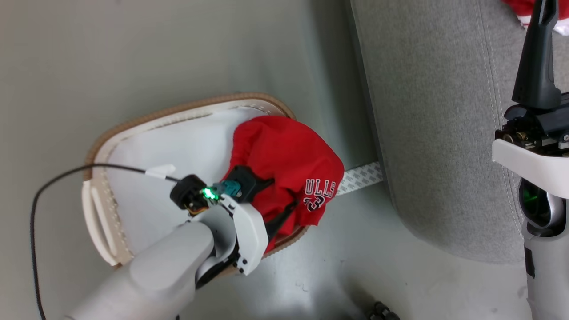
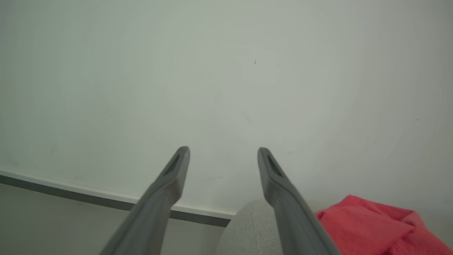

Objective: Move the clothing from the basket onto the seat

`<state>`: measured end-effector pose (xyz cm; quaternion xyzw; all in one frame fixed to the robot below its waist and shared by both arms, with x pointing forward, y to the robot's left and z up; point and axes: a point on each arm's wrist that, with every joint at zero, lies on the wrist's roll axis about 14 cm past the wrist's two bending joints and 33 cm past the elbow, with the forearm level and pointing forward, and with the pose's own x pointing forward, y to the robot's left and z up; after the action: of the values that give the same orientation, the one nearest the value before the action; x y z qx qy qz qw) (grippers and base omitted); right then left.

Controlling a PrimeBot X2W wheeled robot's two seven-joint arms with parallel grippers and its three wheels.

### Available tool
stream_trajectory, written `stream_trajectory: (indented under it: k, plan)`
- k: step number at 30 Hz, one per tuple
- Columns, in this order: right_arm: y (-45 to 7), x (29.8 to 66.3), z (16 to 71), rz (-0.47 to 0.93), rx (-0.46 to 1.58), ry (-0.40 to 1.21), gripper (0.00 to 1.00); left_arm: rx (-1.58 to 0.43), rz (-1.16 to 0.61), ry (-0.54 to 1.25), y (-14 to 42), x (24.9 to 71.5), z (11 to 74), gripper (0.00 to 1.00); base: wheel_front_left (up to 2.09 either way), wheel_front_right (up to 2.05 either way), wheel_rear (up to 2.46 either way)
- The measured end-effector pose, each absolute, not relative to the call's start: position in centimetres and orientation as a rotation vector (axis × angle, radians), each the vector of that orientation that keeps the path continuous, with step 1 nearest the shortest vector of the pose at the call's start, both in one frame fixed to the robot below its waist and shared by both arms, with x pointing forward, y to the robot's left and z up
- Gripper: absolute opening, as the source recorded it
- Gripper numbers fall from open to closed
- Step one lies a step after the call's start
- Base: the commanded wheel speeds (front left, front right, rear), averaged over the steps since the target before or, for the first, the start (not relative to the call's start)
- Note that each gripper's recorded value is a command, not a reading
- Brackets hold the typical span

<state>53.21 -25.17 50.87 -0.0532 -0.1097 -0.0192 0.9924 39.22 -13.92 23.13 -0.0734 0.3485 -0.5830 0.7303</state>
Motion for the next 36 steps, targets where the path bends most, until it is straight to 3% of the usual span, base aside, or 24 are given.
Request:
stream_trajectory:
  k: [22,23,24,36]
  plan:
    - [-26.8,52.6,45.0,-0.083,-0.080,-0.081,1.00,-0.119,-1.238,1.015,-13.5,40.3,15.4,1.00,0.00,0.00,0.00]
    - [-26.8,52.5,44.8,-0.086,-0.079,-0.075,1.00,-0.121,-1.230,1.022,-13.4,40.4,15.2,0.71,0.00,0.00,0.00]
    - [-26.8,52.5,44.4,-0.086,-0.077,-0.068,1.00,-0.123,-1.226,1.030,-13.3,40.5,15.0,0.00,0.00,0.00,0.00]
    - [-26.8,52.6,44.6,-0.086,-0.066,-0.073,1.00,-0.164,-1.221,0.963,-13.3,41.9,16.1,0.00,0.00,0.00,0.00]
